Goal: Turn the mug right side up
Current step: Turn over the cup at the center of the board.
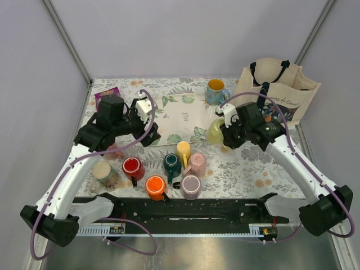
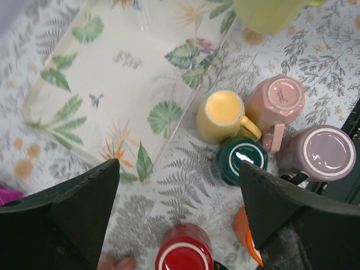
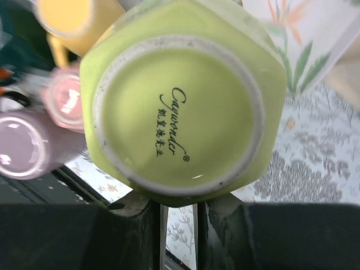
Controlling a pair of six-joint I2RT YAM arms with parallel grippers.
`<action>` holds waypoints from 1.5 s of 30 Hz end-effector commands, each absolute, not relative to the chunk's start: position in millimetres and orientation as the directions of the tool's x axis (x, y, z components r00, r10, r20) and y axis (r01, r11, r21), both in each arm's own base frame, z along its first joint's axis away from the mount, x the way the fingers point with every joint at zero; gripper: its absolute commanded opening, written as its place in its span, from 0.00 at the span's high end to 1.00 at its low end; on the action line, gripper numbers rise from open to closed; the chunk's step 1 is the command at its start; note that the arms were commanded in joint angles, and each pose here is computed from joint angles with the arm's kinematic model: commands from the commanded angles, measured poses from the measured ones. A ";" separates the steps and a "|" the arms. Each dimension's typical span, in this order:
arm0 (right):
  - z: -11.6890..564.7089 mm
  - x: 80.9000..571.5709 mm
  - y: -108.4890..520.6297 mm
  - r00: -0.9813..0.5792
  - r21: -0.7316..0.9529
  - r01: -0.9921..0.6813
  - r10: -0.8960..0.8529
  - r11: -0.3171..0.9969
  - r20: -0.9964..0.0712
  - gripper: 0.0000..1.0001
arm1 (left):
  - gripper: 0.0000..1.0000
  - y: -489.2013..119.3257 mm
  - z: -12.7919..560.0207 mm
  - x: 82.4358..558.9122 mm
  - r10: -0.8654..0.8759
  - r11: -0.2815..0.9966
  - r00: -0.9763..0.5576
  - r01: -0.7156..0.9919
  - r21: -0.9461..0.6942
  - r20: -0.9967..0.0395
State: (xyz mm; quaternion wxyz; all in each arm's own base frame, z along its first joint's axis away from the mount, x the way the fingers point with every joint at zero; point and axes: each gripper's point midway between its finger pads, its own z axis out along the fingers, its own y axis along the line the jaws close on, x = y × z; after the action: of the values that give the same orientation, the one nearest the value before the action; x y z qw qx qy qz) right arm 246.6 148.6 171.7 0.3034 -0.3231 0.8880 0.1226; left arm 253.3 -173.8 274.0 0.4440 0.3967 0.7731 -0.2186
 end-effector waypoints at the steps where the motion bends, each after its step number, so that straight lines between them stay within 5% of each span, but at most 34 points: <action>1: 233.4 246.8 190.5 -0.517 0.163 -0.760 -0.434 0.629 -0.738 1.00 | 0.10 -196.2 327.3 261.9 0.438 0.491 0.135 0.793 0.362 -0.889; 6: 278.5 214.7 230.6 -0.585 0.462 -0.796 -0.298 0.392 -0.754 1.00 | 0.05 -213.6 344.1 249.7 0.494 0.359 0.497 0.630 0.688 -0.713; 11: 301.6 207.5 248.7 -0.761 0.746 -0.648 -0.173 0.154 -0.625 1.00 | 0.05 -229.3 336.6 241.1 0.500 0.272 0.695 0.441 0.855 -0.517; 17: 320.5 214.8 256.4 -0.875 0.888 -0.459 -0.155 -0.037 -0.459 1.00 | 0.02 -245.8 335.2 242.2 0.480 0.275 0.767 0.329 0.903 -0.425; 24: 320.4 210.5 255.5 -0.878 0.897 -0.438 -0.181 -0.065 -0.442 1.00 | 0.04 -261.2 360.9 258.9 0.479 0.382 0.800 0.181 0.906 -0.362; 29: 323.1 206.2 254.1 -0.879 0.897 -0.436 -0.184 -0.068 -0.441 1.00 | 0.36 -277.0 359.8 268.4 0.450 0.384 0.791 0.248 0.889 -0.415; 35: 319.8 206.2 253.7 -0.887 0.902 -0.430 -0.167 -0.043 -0.431 1.00 | 0.99 -285.2 353.6 273.0 0.404 0.359 0.716 0.447 0.819 -0.569; 42: 324.5 271.0 215.6 -0.789 0.780 -0.592 0.054 0.201 -0.613 0.54 | 1.00 -279.4 341.7 260.8 0.419 0.321 0.473 0.721 0.614 -0.775; 45: 333.0 298.9 192.6 -0.603 0.546 -0.721 0.002 0.427 -0.798 0.51 | 1.00 -274.6 332.0 248.6 0.448 0.315 0.322 0.816 0.484 -0.834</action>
State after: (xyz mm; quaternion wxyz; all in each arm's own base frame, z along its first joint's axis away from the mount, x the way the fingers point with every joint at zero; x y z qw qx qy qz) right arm 260.8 226.7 302.8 0.1820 -0.1455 0.7388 0.6324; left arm 272.0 -281.2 324.5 0.6400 0.5899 0.4859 -0.0799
